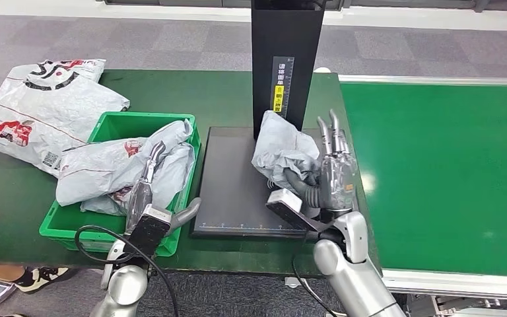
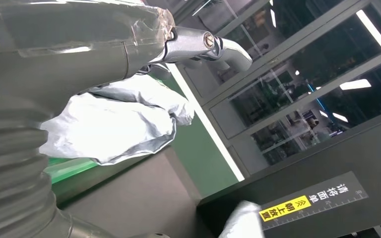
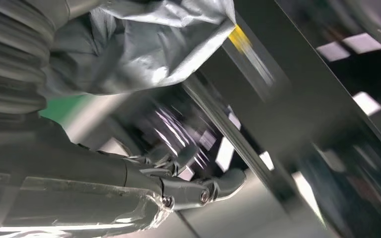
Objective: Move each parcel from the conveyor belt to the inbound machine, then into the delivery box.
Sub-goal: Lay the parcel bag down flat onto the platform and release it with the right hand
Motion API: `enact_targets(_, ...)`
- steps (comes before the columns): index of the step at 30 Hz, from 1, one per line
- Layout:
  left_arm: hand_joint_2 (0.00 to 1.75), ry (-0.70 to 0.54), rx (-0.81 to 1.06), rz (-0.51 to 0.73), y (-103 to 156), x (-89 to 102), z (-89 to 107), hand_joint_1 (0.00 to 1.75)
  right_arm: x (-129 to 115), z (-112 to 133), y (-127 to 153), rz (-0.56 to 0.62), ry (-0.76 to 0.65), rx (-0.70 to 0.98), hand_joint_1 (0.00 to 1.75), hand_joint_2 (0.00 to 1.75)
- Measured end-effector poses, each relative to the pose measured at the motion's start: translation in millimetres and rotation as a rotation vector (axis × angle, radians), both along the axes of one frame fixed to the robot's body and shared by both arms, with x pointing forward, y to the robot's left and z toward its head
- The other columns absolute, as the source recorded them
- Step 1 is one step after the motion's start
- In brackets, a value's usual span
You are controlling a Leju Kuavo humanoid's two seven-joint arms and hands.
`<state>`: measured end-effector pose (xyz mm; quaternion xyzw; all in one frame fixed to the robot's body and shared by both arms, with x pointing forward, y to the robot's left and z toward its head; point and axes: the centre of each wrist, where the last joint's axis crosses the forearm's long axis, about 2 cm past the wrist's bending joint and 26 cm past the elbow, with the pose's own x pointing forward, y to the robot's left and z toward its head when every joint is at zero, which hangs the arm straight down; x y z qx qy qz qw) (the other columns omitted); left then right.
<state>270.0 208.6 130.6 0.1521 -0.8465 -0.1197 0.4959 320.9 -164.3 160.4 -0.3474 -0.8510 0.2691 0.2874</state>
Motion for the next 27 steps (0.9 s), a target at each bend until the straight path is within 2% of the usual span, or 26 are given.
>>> enact_targets(5, 1.75, -0.008, 0.002, -0.005, -1.2, 4.4, 2.4, 0.0, -14.7, 22.6, -26.5, 0.038, -0.22, 0.102, 0.0, 1.75)
enact_targets(9, 1.75, -0.009, 0.002, -0.008, -1.7, 4.7, 2.3, 0.0, -27.8, 30.4, -45.2, -0.005, -0.308, 0.177, 0.0, 1.75)
enact_targets(13, 1.75, -0.009, 0.003, -0.009, -1.8, 3.8, 1.6, 0.0, -37.3, 31.1, -55.4, -0.067, -0.287, 0.237, 0.0, 1.75)
enact_targets(20, 1.75, -0.001, 0.004, -0.003, -0.3, -1.5, -1.8, 0.0, -40.9, 27.0, -63.0, -0.158, -0.17, 0.303, 0.0, 1.75)
enact_targets(24, 1.75, -0.001, 0.007, -0.001, 0.7, -2.7, -2.3, 0.0, -41.5, 23.3, -68.0, -0.169, -0.148, 0.298, 0.0, 1.75)
enact_targets(27, 1.75, -0.003, 0.009, -0.001, 1.2, -3.7, -2.4, 0.0, -45.6, 20.1, -71.2, -0.145, -0.183, 0.283, 0.0, 1.75)
